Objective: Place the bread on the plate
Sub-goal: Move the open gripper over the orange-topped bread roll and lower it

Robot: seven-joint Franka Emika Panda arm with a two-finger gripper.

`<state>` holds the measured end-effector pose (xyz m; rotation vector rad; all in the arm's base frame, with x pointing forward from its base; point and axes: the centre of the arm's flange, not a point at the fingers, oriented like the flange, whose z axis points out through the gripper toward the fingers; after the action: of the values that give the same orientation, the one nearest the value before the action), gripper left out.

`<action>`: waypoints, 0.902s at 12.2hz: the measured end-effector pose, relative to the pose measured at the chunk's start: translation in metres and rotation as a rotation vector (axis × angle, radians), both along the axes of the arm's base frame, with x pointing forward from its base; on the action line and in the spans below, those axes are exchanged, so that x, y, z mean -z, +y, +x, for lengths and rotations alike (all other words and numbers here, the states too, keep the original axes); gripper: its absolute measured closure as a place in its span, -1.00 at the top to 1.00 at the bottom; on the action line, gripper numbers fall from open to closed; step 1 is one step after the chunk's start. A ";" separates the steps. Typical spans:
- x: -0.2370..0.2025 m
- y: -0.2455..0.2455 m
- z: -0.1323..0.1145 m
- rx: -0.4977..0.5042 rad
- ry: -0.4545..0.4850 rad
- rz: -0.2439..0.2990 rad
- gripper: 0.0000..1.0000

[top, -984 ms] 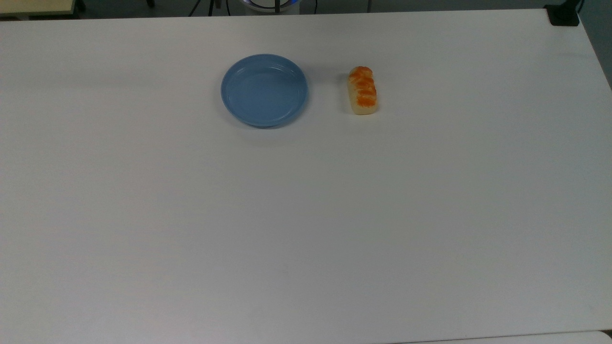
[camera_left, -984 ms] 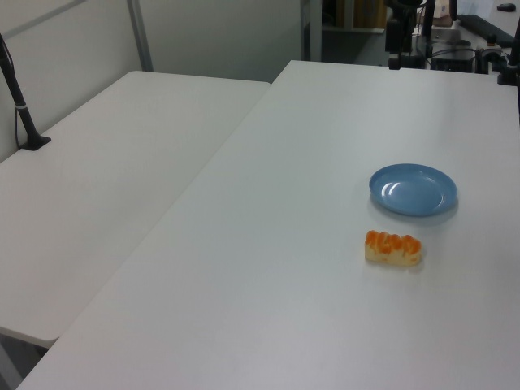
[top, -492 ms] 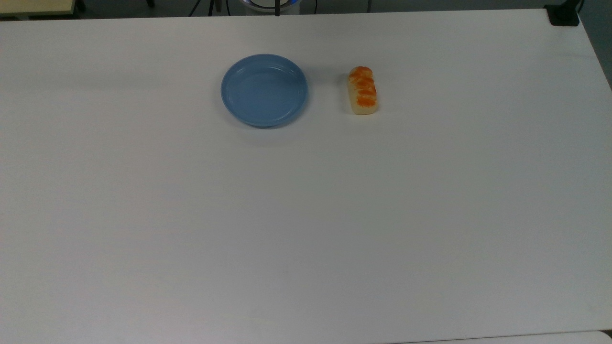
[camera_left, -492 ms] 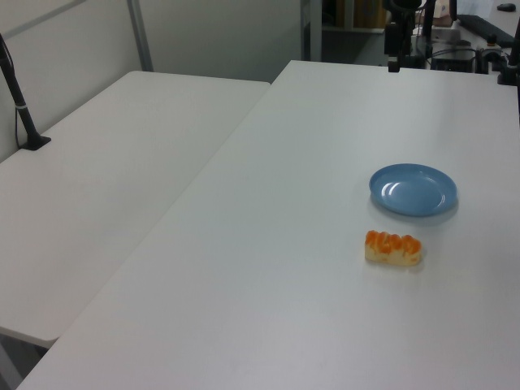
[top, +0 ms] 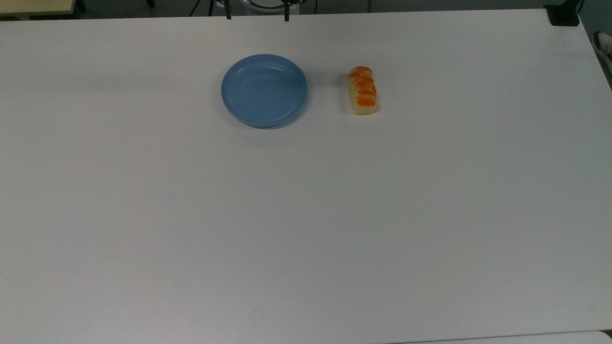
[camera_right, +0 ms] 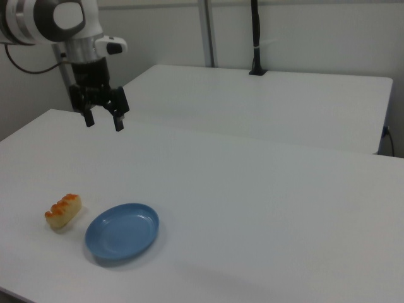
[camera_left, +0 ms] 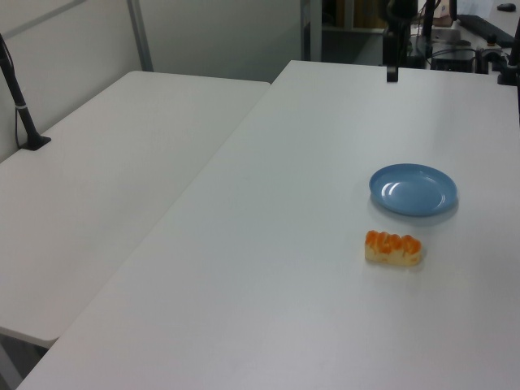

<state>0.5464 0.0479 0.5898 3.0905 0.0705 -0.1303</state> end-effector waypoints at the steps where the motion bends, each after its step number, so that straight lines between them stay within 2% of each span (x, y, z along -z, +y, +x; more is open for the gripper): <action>1: 0.017 0.020 0.002 -0.037 0.017 0.000 1.00; 3: 0.054 0.058 0.001 -0.108 0.031 0.000 1.00; 6: 0.119 0.109 -0.019 -0.181 0.068 -0.010 1.00; 11: 0.220 0.175 -0.053 -0.057 0.058 -0.030 1.00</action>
<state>0.4937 0.2226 0.3699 3.0511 0.1568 -0.2161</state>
